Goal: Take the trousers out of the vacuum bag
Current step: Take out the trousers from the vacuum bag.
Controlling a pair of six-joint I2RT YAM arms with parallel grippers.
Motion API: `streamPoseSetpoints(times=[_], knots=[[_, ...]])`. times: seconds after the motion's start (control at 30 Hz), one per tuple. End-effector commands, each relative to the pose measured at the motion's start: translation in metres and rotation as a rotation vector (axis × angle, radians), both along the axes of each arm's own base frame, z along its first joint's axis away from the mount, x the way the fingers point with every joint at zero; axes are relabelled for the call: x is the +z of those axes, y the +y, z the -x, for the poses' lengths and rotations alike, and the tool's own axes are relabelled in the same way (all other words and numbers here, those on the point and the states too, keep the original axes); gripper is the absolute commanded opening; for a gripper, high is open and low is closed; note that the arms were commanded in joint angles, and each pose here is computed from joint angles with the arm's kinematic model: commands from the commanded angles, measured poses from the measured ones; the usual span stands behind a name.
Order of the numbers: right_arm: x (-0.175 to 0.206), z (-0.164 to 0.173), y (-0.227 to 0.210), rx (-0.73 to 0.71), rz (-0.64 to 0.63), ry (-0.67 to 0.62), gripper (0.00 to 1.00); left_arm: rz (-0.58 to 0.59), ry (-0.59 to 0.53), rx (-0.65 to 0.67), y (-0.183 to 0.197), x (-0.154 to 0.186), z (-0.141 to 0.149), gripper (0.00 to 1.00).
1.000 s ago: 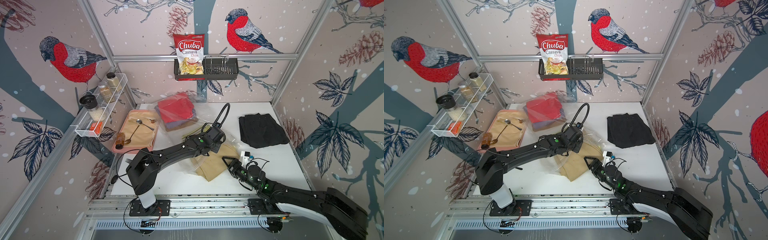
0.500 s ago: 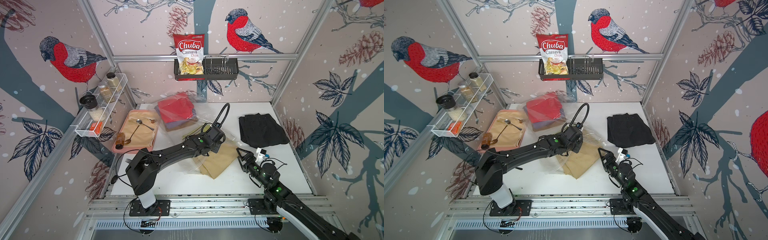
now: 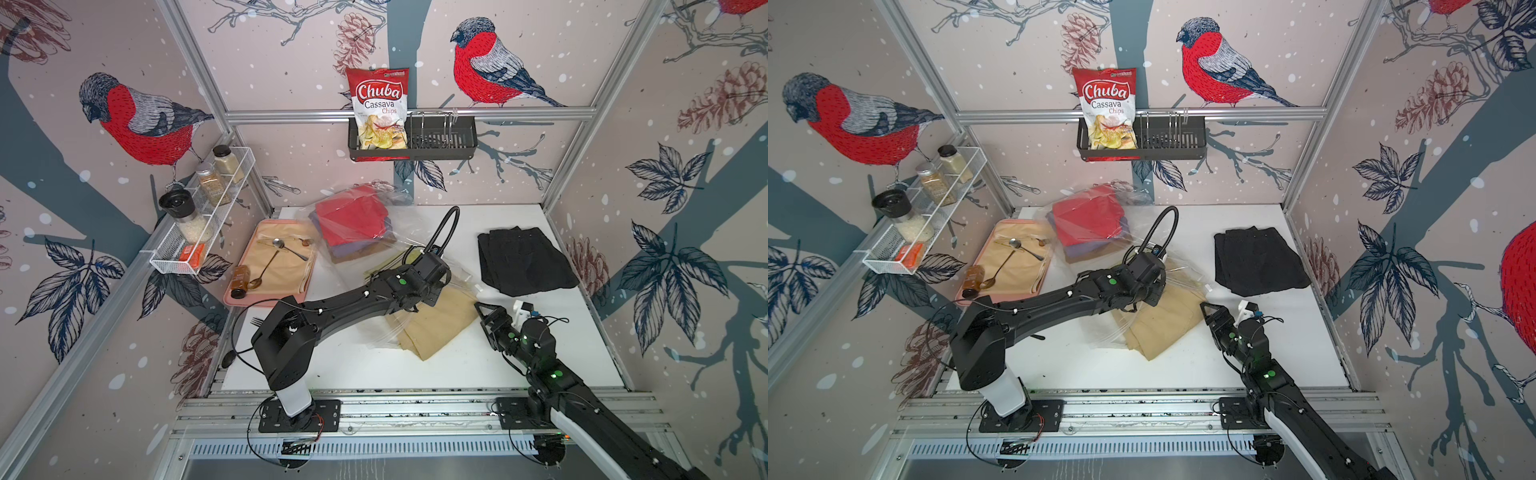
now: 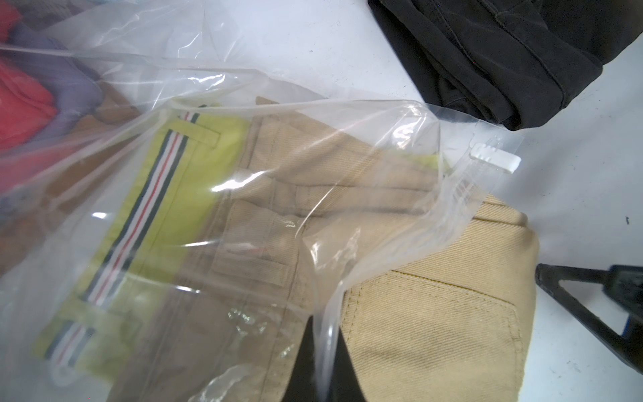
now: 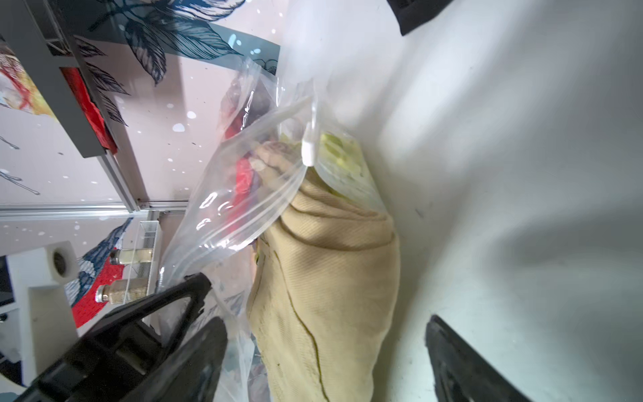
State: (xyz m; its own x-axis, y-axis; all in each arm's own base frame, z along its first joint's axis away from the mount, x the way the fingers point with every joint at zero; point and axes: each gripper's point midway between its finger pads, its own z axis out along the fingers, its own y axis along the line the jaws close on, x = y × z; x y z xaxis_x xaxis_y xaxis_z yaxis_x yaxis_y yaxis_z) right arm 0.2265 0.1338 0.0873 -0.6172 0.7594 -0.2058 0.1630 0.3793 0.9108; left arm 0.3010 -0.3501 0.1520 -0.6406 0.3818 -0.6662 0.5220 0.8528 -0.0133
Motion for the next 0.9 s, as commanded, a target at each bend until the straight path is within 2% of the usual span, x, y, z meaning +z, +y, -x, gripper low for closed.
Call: streamPoseSetpoints(times=[0.0,0.13,0.67,0.87], knots=[[-0.053,0.021,-0.005,0.034,0.042,0.058,0.9,0.024,-0.008,0.003,-0.003,0.006,-0.002,0.04],[-0.048,0.019,0.0,0.062,0.046,0.033,0.9,0.023,-0.005,0.001,-0.004,0.003,-0.003,0.04],[-0.047,0.016,0.022,0.168,0.017,0.072,0.9,0.034,-0.002,0.001,-0.006,0.003,-0.002,0.04],[-0.037,0.01,0.039,0.215,-0.001,0.03,0.84,0.029,-0.004,0.003,-0.004,0.003,-0.002,0.04]])
